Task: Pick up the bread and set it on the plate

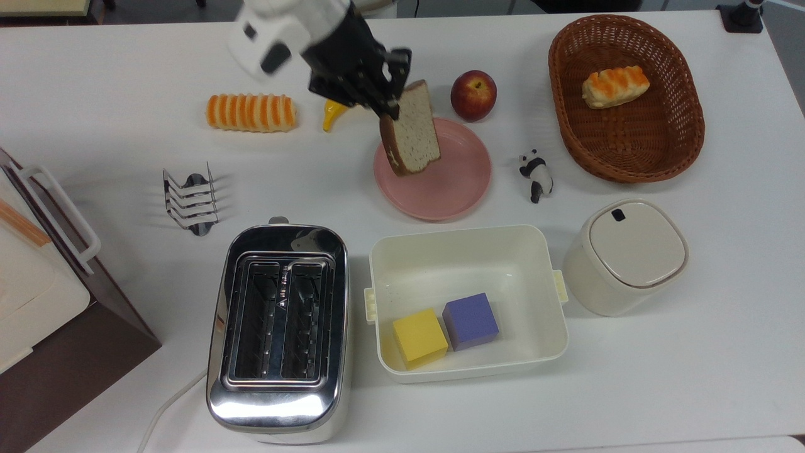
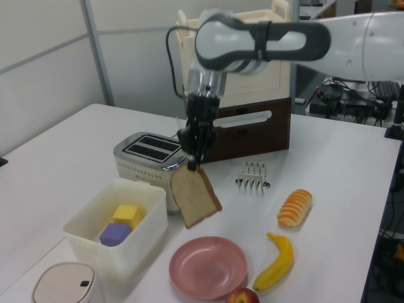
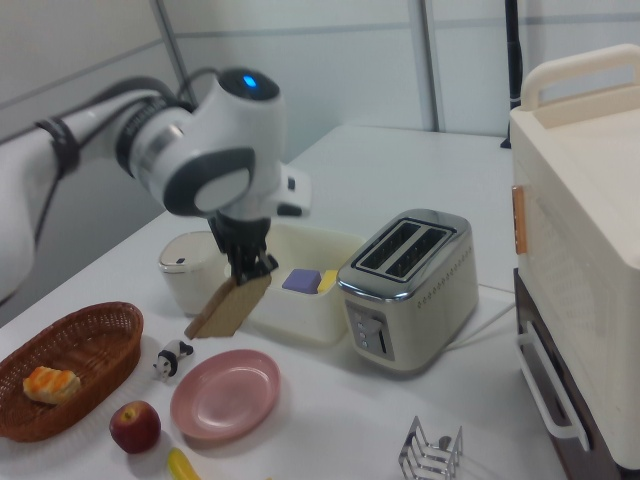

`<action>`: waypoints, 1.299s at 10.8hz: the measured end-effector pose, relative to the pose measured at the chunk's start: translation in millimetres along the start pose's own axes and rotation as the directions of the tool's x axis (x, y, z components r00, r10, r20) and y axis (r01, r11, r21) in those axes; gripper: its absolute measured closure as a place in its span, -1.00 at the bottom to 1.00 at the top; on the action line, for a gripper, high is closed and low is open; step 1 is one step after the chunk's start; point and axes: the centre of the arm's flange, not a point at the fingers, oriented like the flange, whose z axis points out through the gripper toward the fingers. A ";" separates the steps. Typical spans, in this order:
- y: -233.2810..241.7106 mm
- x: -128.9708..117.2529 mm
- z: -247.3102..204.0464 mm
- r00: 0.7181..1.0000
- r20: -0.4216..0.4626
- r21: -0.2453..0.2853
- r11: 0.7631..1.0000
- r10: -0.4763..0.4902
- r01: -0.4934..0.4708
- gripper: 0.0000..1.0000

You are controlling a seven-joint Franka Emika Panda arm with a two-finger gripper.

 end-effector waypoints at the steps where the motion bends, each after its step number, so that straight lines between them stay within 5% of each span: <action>1: 5.2 5.9 22.9 0.999 0.036 0.007 1.000 0.023 -0.023 0.81; 7: -2.6 13.3 130.6 0.977 0.201 -0.037 0.997 0.067 -0.061 0.81; 9: 0.7 9.7 142.5 0.971 0.224 -0.043 0.996 0.080 -0.072 0.62; 11: -1.0 7.1 156.0 0.967 0.244 -0.092 0.994 0.075 -0.053 0.15; 14: 6.5 9.2 124.0 0.981 0.191 -0.322 0.946 0.018 0.046 -0.77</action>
